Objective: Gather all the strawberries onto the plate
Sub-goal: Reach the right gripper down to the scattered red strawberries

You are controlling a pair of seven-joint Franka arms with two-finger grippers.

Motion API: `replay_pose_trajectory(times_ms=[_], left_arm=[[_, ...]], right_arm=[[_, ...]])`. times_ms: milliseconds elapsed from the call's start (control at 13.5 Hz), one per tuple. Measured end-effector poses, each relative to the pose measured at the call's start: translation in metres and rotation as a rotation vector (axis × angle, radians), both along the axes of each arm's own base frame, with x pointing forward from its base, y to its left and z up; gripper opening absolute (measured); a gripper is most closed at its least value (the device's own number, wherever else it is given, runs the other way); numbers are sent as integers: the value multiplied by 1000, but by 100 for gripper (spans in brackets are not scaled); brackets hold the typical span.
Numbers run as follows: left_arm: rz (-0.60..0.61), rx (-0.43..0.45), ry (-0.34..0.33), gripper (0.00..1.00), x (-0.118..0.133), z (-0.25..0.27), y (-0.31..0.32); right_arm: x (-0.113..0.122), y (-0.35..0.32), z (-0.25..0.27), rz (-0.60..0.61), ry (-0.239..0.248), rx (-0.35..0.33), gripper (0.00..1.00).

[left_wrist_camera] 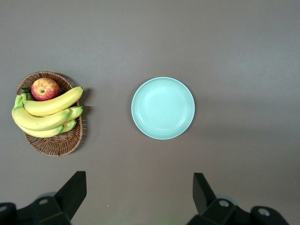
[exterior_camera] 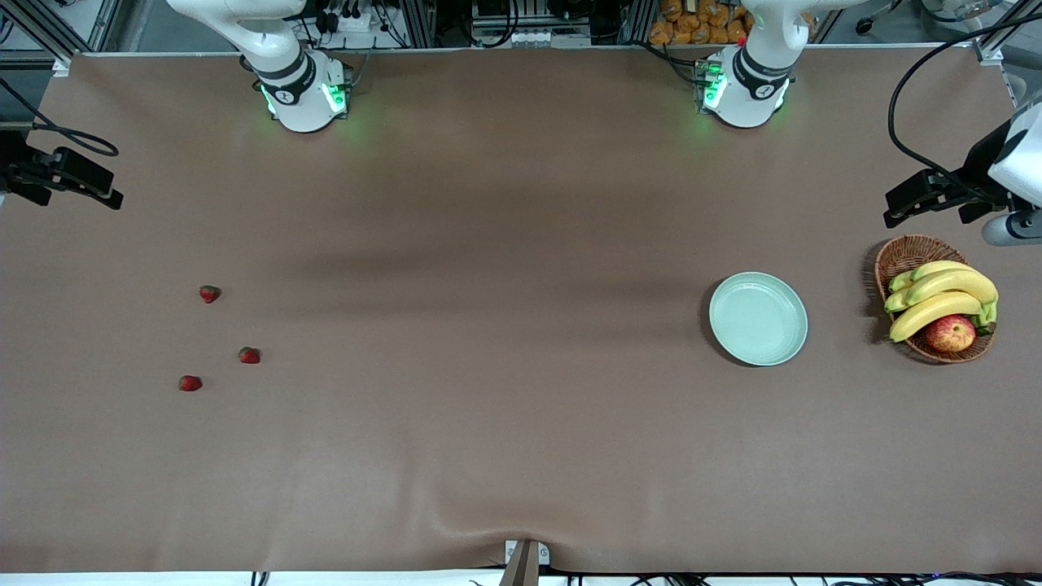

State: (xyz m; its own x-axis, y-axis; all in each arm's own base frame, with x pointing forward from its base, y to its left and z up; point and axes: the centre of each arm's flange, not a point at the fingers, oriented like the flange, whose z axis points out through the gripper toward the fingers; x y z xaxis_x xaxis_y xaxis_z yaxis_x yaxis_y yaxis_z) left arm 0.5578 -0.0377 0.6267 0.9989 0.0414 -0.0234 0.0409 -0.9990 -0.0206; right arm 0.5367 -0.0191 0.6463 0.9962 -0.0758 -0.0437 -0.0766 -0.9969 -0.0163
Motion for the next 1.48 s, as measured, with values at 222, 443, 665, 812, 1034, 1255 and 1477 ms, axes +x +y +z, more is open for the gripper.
replay_pose_trajectory(times_ms=[222,443,665,812,1034,1255,1477], left_arm=[[-1,0,4,100,0,0,0],[-7,1,17,100,-2,-2,-1],[-11,1,30,100,-2,-6,-2],[-14,2,40,100,-1,-11,-3],[-15,2,51,100,0,-19,-4],[-8,-1,25,100,6,-21,0],[-9,-1,25,100,7,-22,-1]], right_arm=[[0,-2,0,-8,0,0,100],[0,-9,-1,-25,1,0,100],[20,-12,-21,-30,-17,-2,100],[49,-18,-54,-42,-41,-7,100],[94,-23,-127,-43,-40,-13,100],[115,-23,-225,39,100,-5,100],[124,-15,-303,92,192,-1,100]])
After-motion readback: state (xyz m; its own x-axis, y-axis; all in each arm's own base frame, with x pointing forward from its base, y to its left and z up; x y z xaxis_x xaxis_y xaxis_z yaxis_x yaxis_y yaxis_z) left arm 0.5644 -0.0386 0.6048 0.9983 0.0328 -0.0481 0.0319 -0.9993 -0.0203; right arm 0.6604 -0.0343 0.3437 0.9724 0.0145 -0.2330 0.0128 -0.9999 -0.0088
